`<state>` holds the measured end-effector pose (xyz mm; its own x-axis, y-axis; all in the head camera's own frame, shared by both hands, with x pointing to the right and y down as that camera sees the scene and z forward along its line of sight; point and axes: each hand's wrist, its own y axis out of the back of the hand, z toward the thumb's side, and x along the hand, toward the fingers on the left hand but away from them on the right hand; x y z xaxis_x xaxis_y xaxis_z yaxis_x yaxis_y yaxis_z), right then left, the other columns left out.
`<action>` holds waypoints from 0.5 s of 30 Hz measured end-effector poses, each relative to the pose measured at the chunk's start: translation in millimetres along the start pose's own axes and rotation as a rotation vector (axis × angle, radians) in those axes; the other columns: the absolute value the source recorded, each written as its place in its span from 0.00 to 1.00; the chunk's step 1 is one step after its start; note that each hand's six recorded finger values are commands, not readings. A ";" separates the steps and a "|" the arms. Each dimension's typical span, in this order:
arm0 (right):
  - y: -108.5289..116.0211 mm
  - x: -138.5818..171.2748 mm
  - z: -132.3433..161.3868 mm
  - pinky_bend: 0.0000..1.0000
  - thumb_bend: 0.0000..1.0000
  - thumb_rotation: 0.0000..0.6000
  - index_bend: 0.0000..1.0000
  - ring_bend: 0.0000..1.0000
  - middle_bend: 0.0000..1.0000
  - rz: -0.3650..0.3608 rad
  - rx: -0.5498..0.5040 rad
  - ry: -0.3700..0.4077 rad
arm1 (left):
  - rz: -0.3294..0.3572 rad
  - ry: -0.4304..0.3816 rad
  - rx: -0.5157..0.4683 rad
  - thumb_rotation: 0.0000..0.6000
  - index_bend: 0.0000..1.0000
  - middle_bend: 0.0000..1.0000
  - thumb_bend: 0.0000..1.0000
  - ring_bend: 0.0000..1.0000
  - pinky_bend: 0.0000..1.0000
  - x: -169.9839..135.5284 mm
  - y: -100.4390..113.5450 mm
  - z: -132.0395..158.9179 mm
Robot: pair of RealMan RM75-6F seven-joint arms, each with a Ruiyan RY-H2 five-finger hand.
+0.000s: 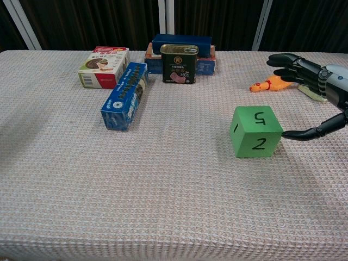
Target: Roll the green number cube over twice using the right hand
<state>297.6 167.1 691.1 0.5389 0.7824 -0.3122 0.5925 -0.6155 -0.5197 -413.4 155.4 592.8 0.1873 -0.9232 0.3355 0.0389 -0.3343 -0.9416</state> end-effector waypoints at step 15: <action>12.7 -28.5 55.9 0.00 0.00 1.00 0.00 0.00 0.01 0.198 0.603 -0.298 | -0.060 0.015 -0.039 0.91 0.20 0.15 0.18 0.12 0.20 -2.9 1.5 1.7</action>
<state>256.3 142.3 648.9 0.3640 0.7069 -0.6065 0.0184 -0.6564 -0.7541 -412.3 157.8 590.4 0.1713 -0.9040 0.3917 0.0112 -0.3957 -0.9183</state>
